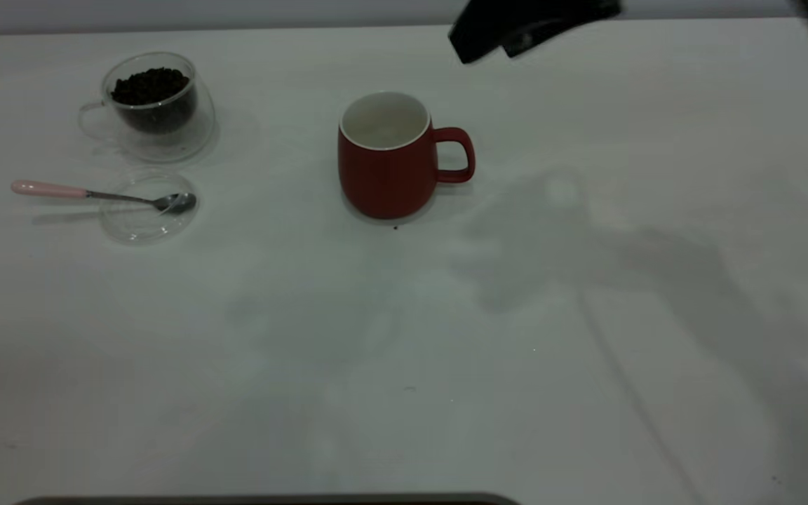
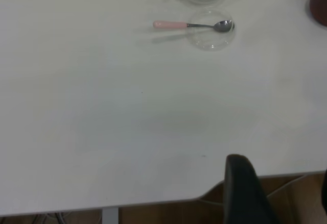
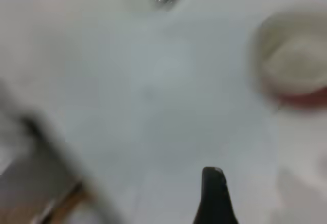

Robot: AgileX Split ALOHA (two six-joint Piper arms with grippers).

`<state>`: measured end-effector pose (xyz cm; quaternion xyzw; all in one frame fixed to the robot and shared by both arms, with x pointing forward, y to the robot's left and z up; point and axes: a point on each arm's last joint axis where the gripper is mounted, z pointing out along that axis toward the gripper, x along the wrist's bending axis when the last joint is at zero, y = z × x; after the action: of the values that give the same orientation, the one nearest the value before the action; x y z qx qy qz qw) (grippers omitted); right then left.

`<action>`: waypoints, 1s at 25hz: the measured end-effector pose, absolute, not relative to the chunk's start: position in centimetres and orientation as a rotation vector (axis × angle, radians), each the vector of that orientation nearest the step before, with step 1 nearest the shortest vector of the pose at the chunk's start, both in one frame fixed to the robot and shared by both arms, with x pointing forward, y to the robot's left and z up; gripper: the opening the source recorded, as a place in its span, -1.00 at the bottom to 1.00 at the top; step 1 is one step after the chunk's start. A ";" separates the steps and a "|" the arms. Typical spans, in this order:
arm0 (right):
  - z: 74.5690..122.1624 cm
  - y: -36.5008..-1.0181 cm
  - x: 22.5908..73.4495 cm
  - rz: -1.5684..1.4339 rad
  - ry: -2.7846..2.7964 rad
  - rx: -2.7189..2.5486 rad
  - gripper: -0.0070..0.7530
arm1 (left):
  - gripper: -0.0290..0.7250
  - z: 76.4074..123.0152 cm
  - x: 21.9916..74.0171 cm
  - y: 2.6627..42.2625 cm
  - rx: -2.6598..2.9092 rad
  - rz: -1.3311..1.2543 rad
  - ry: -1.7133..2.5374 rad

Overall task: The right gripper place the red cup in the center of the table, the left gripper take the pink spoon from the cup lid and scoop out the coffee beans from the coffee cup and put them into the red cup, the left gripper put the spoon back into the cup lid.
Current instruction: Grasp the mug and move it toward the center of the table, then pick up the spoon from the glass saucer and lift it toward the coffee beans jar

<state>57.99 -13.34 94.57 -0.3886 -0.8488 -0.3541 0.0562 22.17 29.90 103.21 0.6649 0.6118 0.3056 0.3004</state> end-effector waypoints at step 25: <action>102.0 -28.3 31.2 -0.628 -2.604 -2.122 0.57 | 0.20 103.2 22.2 29.9 1.763 0.810 1.625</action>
<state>31.25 -28.30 101.99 -0.6150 -0.7548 -0.1821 -0.1374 22.17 29.90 103.21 0.6645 0.6122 0.3054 0.3006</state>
